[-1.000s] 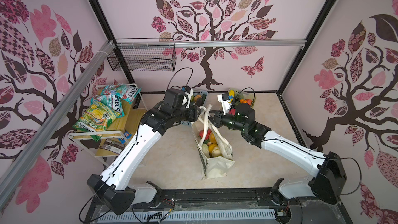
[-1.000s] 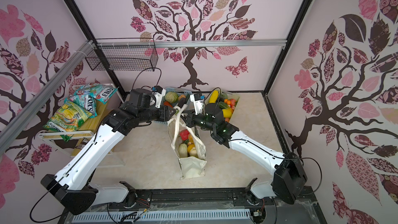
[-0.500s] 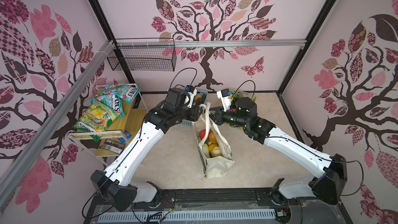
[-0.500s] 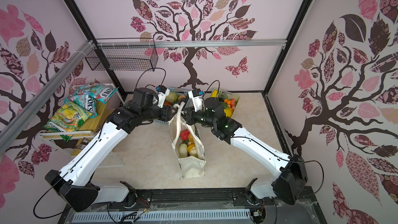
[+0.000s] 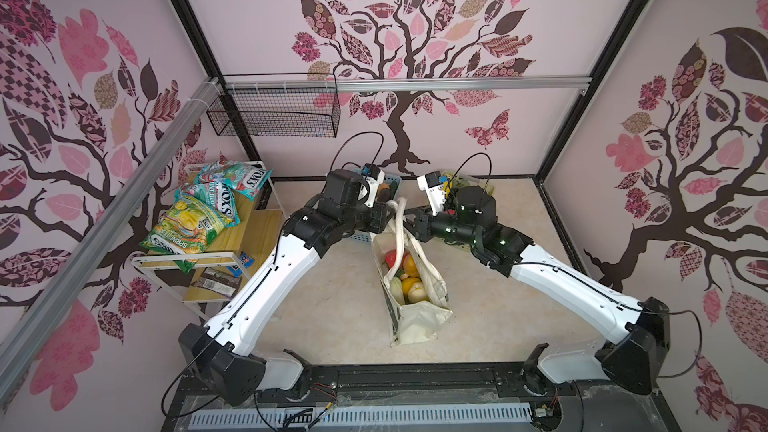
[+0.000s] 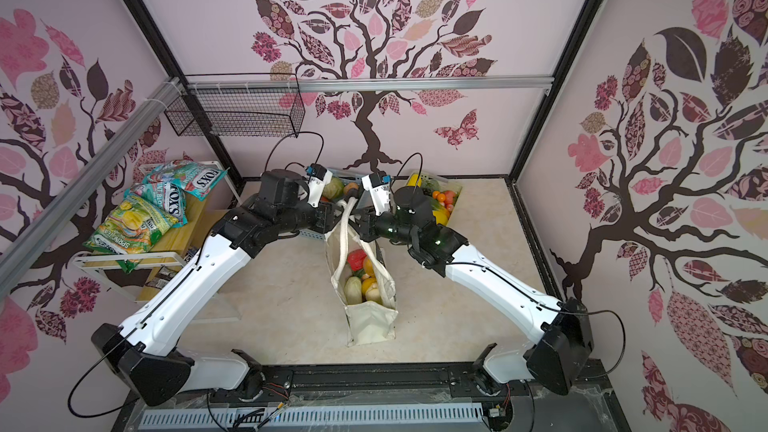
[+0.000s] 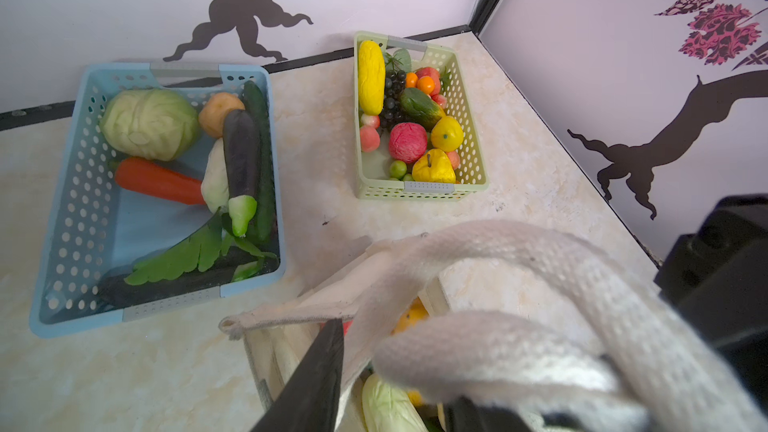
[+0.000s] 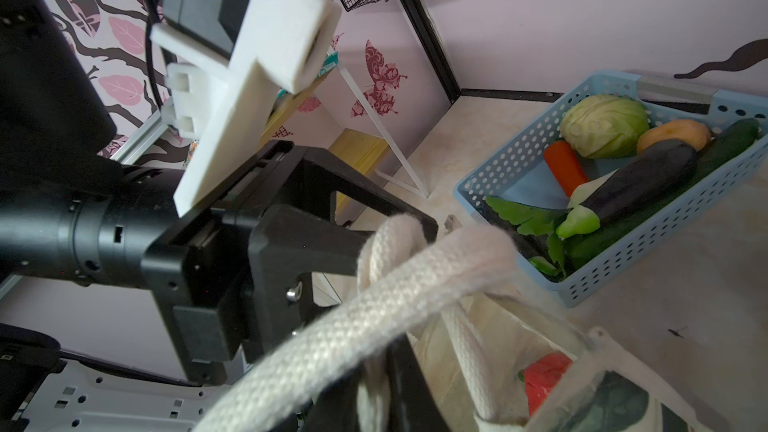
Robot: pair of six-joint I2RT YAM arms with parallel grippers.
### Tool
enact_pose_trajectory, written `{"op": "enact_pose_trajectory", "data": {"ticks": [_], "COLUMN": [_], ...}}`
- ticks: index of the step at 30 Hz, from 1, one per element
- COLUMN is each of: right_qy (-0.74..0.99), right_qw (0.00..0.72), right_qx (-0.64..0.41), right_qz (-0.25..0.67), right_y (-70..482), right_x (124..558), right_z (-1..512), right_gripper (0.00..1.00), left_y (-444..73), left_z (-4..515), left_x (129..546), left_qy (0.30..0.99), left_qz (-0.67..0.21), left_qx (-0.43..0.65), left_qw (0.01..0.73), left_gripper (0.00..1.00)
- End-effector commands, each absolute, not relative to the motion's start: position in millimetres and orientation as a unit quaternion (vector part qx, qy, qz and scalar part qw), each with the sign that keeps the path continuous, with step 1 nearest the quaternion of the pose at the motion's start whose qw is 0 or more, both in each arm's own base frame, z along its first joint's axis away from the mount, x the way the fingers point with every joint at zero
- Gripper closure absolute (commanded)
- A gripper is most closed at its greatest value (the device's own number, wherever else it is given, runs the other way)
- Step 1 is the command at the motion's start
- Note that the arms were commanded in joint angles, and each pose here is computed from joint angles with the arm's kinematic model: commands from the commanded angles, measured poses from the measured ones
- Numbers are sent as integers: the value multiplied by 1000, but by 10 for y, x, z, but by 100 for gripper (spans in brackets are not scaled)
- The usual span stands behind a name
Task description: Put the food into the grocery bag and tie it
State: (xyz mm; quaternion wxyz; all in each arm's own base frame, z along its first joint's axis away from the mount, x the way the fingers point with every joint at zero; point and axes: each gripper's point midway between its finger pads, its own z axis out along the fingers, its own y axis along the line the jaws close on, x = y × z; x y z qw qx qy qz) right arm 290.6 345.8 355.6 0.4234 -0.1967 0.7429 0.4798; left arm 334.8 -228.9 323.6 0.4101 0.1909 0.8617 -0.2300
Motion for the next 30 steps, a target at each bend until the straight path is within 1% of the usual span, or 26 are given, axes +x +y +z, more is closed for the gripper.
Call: {"op": "enact_pose_trajectory", "data": {"ticks": [1, 3, 6, 8, 14, 15, 18, 20, 25, 30], "right_qy": [712, 712, 712, 713, 715, 716, 716, 716, 727, 745], "right_qw": [438, 437, 438, 436, 440, 440, 444, 448, 461, 471], "right_qx": [-221, -222, -222, -222, -220, -221, -221, -223, -226, -204], "right_qz": [502, 503, 502, 502, 496, 495, 491, 486, 456, 426], "right_y": [3429, 3429, 3423, 3426, 3402, 3400, 3368, 3344, 3199, 2884], "right_x": [2730, 2720, 2721, 2715, 2722, 2721, 2714, 2706, 2694, 2708], "right_z": [3930, 3941, 3938, 3938, 3913, 3903, 3901, 3904, 3856, 3698], "right_gripper": [85, 85, 84, 84, 83, 83, 80, 76, 64, 57], "left_y": [-2353, -2353, -2373, -2384, -2342, -2332, -2303, -2303, -2303, -2286], "left_z": [3263, 3261, 3247, 3243, 3244, 3251, 3259, 3270, 3337, 3371], "left_x": [3386, 3391, 3384, 3374, 3378, 3375, 3381, 3379, 3372, 3366], "left_qy": [844, 841, 835, 832, 834, 834, 834, 833, 826, 824], "left_qz": [-236, -235, -237, -240, -232, -230, -224, -225, -230, -228], "left_qx": [212, 216, 227, 230, 223, 223, 219, 219, 218, 215], "left_qw": [432, 438, 442, 444, 448, 450, 453, 456, 466, 472], "left_gripper": [57, 56, 58, 64, 89, 91, 94, 99, 100, 100]}}
